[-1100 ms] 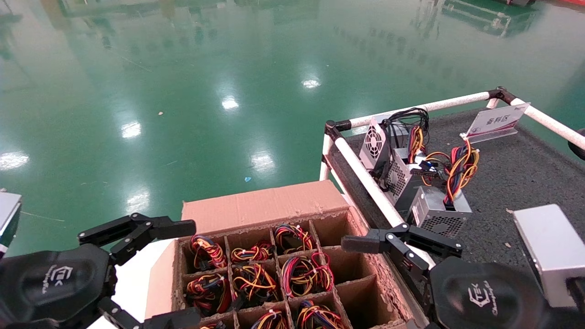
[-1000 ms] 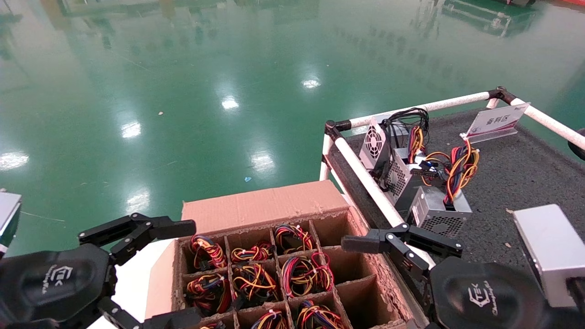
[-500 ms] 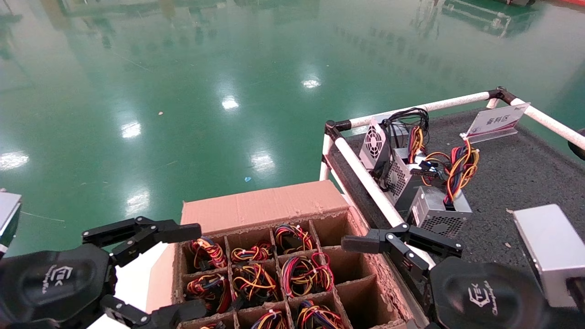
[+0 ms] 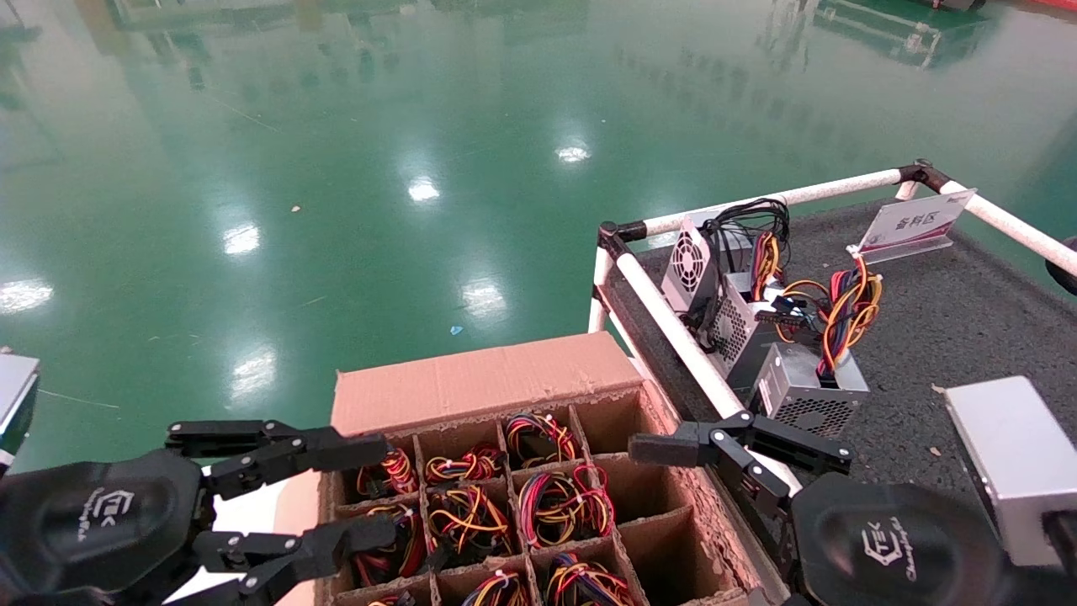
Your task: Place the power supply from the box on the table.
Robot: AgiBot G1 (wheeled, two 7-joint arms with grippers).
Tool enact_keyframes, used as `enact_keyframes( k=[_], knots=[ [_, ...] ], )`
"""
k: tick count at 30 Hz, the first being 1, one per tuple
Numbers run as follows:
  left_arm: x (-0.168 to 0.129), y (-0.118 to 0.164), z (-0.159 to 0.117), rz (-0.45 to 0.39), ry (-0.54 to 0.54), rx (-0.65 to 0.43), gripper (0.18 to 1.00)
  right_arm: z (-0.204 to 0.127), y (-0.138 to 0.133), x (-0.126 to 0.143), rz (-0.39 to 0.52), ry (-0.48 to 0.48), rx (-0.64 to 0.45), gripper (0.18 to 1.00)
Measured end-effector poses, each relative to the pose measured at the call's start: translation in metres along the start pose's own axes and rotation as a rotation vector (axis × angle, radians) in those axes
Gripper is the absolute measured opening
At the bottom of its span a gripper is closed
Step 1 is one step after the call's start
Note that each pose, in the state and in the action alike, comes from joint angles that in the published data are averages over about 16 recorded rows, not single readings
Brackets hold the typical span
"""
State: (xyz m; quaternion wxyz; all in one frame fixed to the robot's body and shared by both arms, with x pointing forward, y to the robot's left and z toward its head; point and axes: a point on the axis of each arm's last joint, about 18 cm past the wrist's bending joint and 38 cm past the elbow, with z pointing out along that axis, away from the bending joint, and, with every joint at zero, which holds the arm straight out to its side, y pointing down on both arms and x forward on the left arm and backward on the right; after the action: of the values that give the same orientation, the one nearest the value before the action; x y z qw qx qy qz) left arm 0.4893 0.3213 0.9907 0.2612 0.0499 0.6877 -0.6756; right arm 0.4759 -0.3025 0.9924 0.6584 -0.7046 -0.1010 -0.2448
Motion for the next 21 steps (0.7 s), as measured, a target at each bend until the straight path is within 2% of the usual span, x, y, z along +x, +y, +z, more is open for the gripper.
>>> enact_keyframes(
  k=[8, 14, 21],
  knots=[
    [0.0000, 0.0000, 0.0000, 0.000, 0.000, 0.000, 0.422, 0.0000, 0.0000, 0.0000, 0.000, 0.000, 0.000, 1.000],
    [0.0000, 0.0000, 0.0000, 0.000, 0.000, 0.000, 0.313, 0.0000, 0.0000, 0.0000, 0.000, 0.000, 0.000, 1.000],
    [0.0000, 0.0000, 0.0000, 0.000, 0.000, 0.000, 0.237, 0.0000, 0.0000, 0.0000, 0.000, 0.000, 0.000, 1.000]
  ],
)
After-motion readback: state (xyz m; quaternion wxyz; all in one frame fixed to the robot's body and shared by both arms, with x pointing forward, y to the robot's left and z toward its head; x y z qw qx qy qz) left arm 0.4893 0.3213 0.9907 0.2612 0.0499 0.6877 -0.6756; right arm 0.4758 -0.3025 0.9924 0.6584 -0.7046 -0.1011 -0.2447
